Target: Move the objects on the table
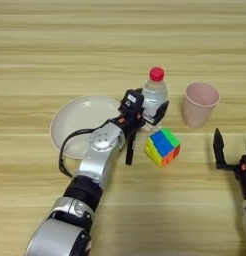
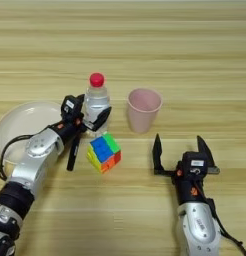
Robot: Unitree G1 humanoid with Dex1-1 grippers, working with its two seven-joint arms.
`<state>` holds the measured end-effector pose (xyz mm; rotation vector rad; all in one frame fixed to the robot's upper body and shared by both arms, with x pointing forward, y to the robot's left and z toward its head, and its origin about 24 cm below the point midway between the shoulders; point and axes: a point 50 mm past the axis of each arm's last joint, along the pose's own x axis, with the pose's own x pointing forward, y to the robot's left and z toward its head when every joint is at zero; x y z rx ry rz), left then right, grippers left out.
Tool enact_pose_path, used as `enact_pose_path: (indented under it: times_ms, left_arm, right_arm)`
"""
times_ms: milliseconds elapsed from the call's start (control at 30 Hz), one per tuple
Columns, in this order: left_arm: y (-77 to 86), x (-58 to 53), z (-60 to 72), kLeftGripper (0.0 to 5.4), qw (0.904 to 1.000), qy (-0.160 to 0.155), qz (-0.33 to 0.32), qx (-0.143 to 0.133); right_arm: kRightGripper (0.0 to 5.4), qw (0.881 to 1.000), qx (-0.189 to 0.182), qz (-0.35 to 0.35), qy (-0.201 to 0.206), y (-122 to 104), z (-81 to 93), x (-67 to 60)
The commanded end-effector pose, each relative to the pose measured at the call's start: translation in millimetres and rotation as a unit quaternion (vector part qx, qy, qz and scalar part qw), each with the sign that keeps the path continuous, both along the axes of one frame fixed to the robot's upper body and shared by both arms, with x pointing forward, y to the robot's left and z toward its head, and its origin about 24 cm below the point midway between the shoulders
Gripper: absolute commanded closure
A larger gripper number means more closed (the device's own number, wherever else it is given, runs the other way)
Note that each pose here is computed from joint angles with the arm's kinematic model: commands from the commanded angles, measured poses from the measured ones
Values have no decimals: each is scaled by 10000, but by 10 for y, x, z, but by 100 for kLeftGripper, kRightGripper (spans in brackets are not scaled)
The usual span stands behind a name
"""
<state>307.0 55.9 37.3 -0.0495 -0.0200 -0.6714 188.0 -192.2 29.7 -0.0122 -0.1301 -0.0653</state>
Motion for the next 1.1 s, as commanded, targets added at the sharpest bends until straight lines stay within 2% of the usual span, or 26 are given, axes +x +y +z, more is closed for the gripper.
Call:
enact_pose_path:
  times_ms: [33,233,500,633,800,933,1100]
  left_arm:
    - [-3,38,47,145,9999,-107,-14,4]
    - [-10,38,61,205,9999,-131,-27,-12]
    - [89,15,230,231,9990,-443,54,-30]
    - [175,-20,360,236,9979,-619,162,-66]
    - [361,-54,532,236,9957,-801,433,-163]
    - [576,-56,579,237,9937,-823,746,-125]
    - [758,-74,634,238,9909,-876,1010,-133]
  right_arm:
    - [0,10000,-22,-31,-44,2,15,4]
    - [0,10000,-27,-40,-49,2,18,2]
    - [0,10000,-26,-42,-40,9,13,0]
    - [0,10000,-25,-34,-37,12,9,7]
    - [0,10000,-22,-34,-39,9,7,17]
    - [0,10000,-14,-24,-32,4,2,27]
    - [0,10000,-18,-22,-34,-6,-1,42]
